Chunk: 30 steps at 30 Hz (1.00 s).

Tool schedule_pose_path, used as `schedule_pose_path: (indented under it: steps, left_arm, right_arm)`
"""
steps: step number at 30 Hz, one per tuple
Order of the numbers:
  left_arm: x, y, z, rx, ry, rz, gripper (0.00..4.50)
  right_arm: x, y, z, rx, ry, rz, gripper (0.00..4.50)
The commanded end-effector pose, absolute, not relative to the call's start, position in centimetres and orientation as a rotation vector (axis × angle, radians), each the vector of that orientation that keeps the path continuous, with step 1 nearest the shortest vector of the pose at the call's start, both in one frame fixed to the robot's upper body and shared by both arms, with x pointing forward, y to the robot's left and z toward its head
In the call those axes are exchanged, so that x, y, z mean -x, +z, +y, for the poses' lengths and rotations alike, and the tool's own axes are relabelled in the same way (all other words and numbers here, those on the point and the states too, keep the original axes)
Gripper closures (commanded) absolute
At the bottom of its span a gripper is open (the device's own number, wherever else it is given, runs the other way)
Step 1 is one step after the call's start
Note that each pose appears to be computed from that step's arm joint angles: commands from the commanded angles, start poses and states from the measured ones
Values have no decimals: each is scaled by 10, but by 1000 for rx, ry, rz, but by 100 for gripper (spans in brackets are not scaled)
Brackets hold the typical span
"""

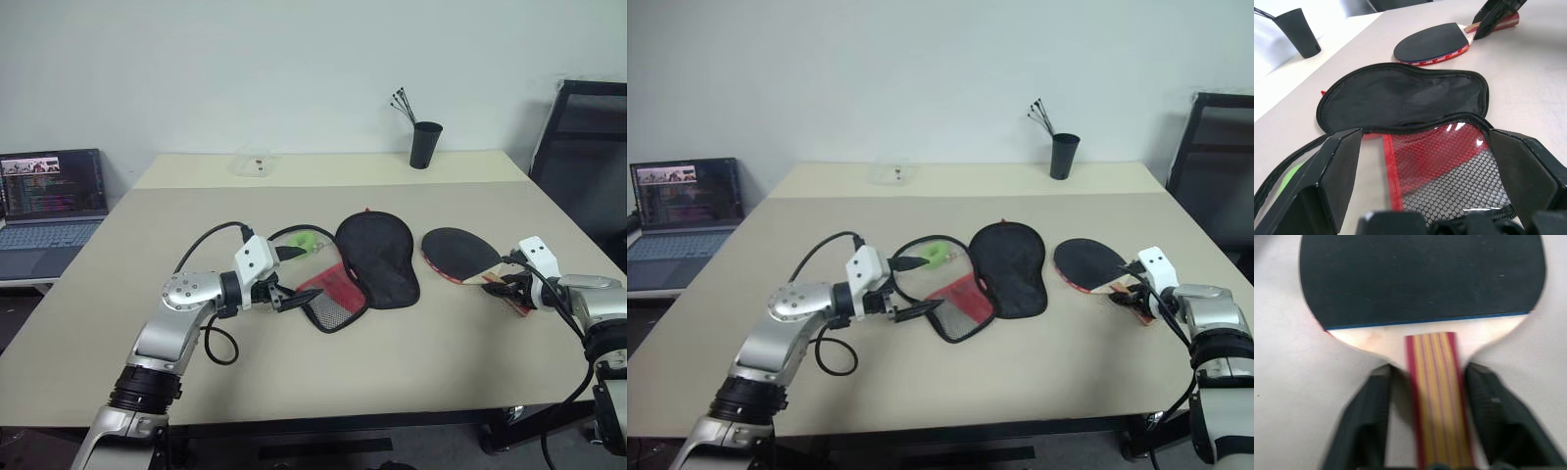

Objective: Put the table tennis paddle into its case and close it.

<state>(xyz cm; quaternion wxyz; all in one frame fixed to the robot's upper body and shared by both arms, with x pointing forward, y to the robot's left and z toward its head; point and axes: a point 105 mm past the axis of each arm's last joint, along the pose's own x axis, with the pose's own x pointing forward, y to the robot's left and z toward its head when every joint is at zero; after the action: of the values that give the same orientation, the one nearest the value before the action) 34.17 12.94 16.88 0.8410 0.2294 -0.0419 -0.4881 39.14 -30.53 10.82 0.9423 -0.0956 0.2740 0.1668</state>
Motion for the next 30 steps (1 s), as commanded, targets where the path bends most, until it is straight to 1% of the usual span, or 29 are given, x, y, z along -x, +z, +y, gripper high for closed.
schedule_pose_path:
  steps: [1,5,7,10,11,15,18,20,24,30]
  left_arm:
    - [-337,182,132,-498,-1014,-135,0]
    - [-337,179,136,-491,-1006,-128,0]
    - [-337,177,137,-490,-1004,-124,0]
    - [-339,174,138,-487,-1004,-121,0]
    - [-340,173,137,-486,-1007,-122,0]
    - [-341,172,134,-485,-1017,-128,0]
    - [-341,172,133,-486,-1021,-132,0]
    - [-341,172,133,-482,-1019,-134,0]
    - [-339,169,135,-488,-1018,-129,0]
    - [-339,166,138,-486,-1006,-129,0]
  right_arm:
    - [-396,135,-315,141,253,470,341]
    - [-396,176,-310,100,239,361,341]
    - [-394,189,-303,96,249,327,341]
    - [-391,207,-271,74,298,272,341]
    - [-391,210,-254,52,321,258,341]
    - [-388,200,-193,-44,379,256,341]
    - [-385,193,-159,-96,383,257,341]
    - [-385,189,-129,-137,393,254,341]
    - [-387,176,-103,-157,388,276,341]
    - [-398,162,-90,-132,360,291,341]
